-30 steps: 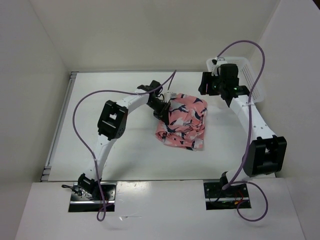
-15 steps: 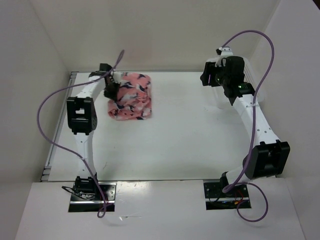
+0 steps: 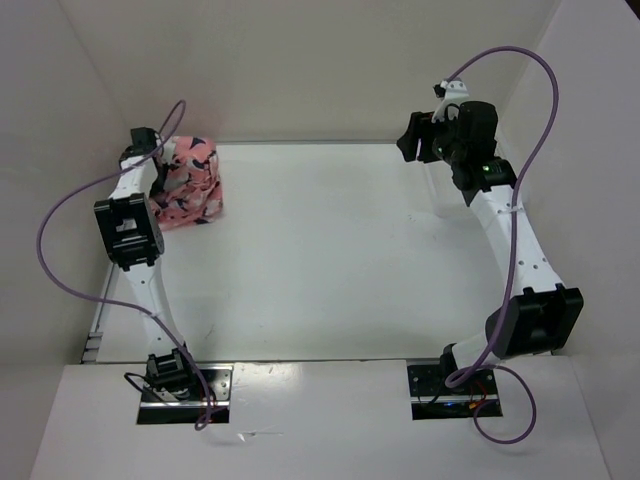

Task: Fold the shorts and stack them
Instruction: Neatly place the folded shorts to the corner

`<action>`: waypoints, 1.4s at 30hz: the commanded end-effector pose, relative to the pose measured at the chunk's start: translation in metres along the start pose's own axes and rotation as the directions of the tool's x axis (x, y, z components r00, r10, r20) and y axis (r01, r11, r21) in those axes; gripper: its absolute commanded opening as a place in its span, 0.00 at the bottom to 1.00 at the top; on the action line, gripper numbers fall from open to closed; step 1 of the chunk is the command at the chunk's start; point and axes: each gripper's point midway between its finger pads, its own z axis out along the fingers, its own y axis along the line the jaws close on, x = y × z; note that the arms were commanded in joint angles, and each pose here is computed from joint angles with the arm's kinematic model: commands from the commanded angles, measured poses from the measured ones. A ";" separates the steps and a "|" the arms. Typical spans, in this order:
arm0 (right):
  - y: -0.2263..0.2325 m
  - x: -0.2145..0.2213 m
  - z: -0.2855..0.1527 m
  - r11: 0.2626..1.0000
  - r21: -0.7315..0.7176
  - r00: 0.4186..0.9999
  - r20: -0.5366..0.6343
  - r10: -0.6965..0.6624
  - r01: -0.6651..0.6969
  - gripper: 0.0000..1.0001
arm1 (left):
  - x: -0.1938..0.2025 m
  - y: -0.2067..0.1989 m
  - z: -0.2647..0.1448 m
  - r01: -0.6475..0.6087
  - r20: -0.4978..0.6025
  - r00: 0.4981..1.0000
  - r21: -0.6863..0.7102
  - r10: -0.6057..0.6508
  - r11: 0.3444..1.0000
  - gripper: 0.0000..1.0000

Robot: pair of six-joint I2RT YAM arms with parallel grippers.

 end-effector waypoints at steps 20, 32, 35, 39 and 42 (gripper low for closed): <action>0.037 -0.028 -0.034 0.989 -0.138 0.997 0.073 -0.035 0.045 0.73 | -0.080 0.118 -0.087 0.151 0.255 0.964 -0.312 -0.070 0.938 0.99; 0.029 0.000 -0.054 0.991 -0.091 0.995 0.017 -0.096 0.097 0.79 | -0.170 -0.046 -0.330 -0.072 0.589 0.807 0.019 0.047 0.997 1.00; 0.016 0.048 -0.069 0.991 -0.042 0.983 -0.129 -0.130 0.126 0.83 | -0.111 -0.151 -0.324 -0.335 0.534 0.821 0.163 0.202 0.928 1.00; 0.009 0.095 -0.106 0.989 0.002 0.954 -0.264 -0.141 0.147 0.99 | -0.004 -0.302 -0.340 -0.642 0.533 0.720 0.268 0.445 0.718 1.00; 0.011 0.120 -0.128 0.991 0.005 0.933 -0.338 -0.122 0.132 1.00 | 0.058 -0.357 -0.345 -0.682 0.518 0.725 0.449 0.453 0.578 1.00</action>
